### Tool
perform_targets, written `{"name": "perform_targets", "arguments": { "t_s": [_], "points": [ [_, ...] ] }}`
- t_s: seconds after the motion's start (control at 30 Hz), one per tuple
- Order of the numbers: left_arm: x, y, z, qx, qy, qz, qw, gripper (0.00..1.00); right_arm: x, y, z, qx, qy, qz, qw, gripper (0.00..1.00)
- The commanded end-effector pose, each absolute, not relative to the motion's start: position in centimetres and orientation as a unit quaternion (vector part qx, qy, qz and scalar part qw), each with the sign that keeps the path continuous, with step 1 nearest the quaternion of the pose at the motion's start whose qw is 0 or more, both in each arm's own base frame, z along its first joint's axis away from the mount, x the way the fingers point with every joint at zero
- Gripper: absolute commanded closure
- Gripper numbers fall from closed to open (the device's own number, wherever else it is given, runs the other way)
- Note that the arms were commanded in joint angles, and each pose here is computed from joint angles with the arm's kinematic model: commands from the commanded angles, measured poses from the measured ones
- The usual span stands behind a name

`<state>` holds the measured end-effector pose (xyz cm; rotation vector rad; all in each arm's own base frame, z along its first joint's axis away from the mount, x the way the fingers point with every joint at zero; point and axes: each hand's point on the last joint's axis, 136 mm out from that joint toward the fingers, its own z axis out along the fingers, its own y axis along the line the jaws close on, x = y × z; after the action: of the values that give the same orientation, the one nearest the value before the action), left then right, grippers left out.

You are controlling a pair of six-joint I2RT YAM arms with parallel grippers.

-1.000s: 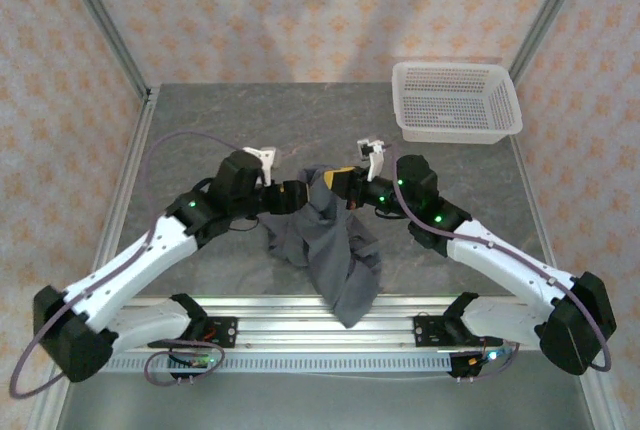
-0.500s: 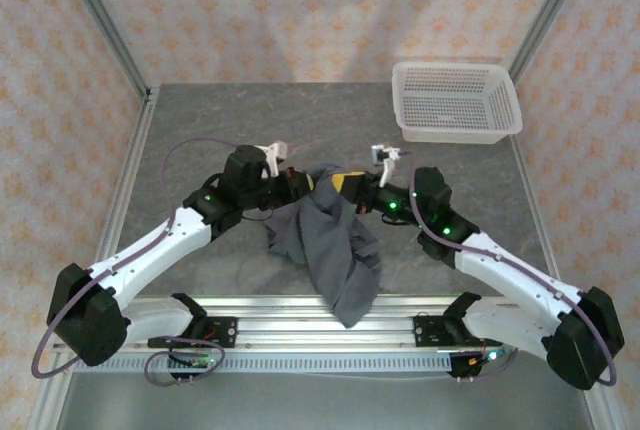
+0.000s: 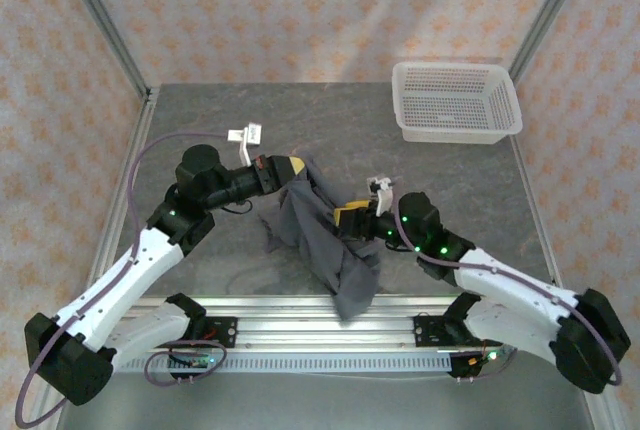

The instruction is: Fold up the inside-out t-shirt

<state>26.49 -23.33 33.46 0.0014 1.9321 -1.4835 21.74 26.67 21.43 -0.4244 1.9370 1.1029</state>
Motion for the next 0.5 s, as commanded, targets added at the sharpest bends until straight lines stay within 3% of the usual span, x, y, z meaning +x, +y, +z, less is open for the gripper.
{"name": "perform_targets", "arguments": {
  "t_s": [0.0,0.1,0.33,0.4,0.47],
  "points": [
    [25.8,-23.6,34.2,0.032,0.741,-0.57,0.353,1.0,22.2,26.0,26.0,-0.24,0.737,0.35,0.526,0.44],
    [25.4,-23.9,34.2,0.041,0.743,-0.568,0.351,1.0,21.6,27.7,28.3,-0.303,0.695,0.339,0.557,0.31],
    [24.7,-24.1,34.7,0.06,0.749,-0.555,0.358,1.0,24.7,31.4,29.6,-0.326,0.696,0.316,0.557,0.39],
    [24.6,-23.7,34.6,0.058,0.753,-0.545,0.364,1.0,25.9,31.7,29.3,-0.309,0.71,0.305,0.555,0.51],
    [24.7,-23.2,34.1,0.055,0.762,-0.527,0.372,1.0,25.5,32.3,29.4,-0.319,0.708,0.321,0.542,0.82]
  ]
}}
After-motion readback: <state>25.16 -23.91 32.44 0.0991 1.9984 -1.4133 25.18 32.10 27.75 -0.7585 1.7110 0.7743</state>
